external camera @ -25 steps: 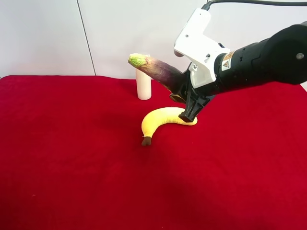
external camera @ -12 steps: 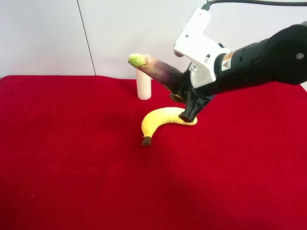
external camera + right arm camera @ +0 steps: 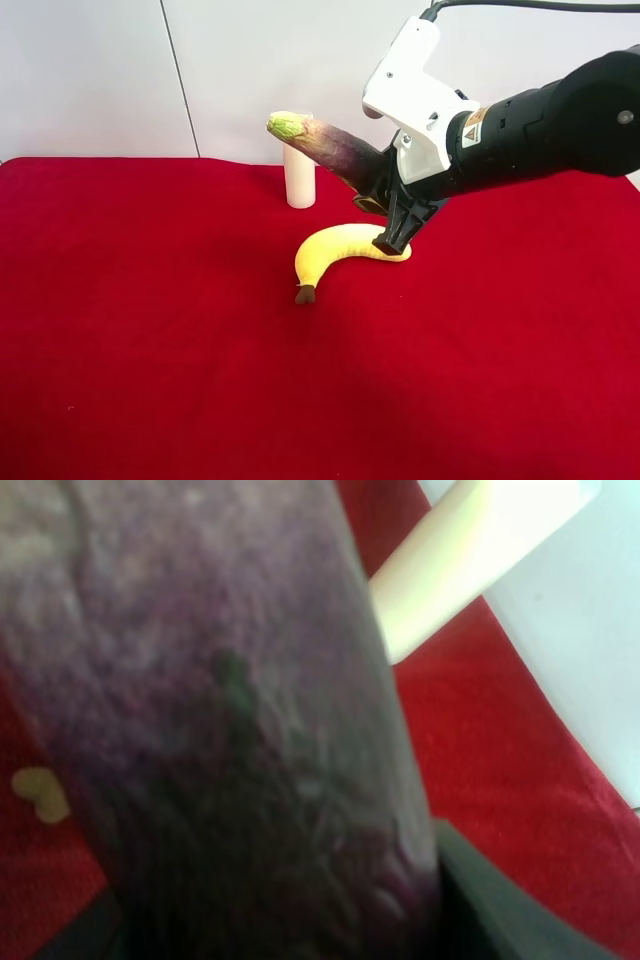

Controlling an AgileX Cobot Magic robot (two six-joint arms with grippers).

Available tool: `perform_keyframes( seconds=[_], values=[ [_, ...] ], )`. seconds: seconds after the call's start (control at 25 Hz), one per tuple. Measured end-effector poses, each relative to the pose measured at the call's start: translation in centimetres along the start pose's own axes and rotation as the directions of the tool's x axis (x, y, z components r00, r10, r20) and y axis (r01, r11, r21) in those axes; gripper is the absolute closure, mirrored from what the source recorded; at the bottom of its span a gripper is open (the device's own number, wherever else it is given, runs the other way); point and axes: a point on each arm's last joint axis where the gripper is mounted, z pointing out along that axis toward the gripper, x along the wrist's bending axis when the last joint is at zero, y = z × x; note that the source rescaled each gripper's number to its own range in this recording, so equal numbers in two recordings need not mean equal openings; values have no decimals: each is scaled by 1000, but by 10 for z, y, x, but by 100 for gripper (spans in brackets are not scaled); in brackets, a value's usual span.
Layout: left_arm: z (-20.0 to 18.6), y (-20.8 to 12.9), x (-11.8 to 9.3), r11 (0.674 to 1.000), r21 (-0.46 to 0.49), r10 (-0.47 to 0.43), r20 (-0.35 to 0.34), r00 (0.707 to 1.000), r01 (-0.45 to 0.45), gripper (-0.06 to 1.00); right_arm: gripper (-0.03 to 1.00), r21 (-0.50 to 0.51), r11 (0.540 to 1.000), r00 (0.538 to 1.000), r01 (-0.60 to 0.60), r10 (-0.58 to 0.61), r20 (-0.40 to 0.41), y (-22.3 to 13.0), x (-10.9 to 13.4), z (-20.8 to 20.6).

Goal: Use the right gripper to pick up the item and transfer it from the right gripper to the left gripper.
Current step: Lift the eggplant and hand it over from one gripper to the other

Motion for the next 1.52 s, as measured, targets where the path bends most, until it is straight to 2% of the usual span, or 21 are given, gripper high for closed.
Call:
perform_keyframes(
  seconds=[0.24, 0.44, 0.64, 0.88, 1.0, 1.16, 1.28, 1.4, 1.52],
  values=[
    [32, 24, -10, 997, -4, -75, 170, 983, 76, -6, 96, 0, 1000, 1000, 0, 0, 0, 0, 0, 0],
    [59, 43, -12, 986, -35, -147, 245, 958, 161, -6, 96, 0, 1000, 1000, -1, 1, 0, 0, 0, 0],
    [84, 48, -13, 992, 3, -120, 297, 947, 125, -6, 96, 0, 1000, 1000, -1, 1, 0, 0, 0, 0],
    [109, 54, -18, 991, 30, -131, 405, 905, 130, -6, 96, -2, 1000, 1000, -1, 1, 2, 0, 0, 0],
    [120, 55, -20, 994, 29, -104, 442, 891, 102, -5, 96, -19, 1000, 1000, -1, 1, 16, 2, -1, 0],
    [133, 54, -19, 999, 26, -45, 466, 883, 38, 0, 96, -30, 1000, 1000, 0, 1, 25, 3, -2, 0],
    [139, 53, -23, 999, 31, -31, 520, 854, 17, 1, 96, -34, 999, 1000, 0, 1, 28, 3, -3, 0],
    [142, 54, -29, 999, 34, -41, 603, 797, 26, 1, 96, -34, 999, 1000, 0, 1, 28, 3, -3, 0],
    [144, 55, -33, 998, 39, -59, 650, 758, 44, 1, 96, -34, 999, 1000, 0, 1, 28, 3, -3, 0]
  ],
)
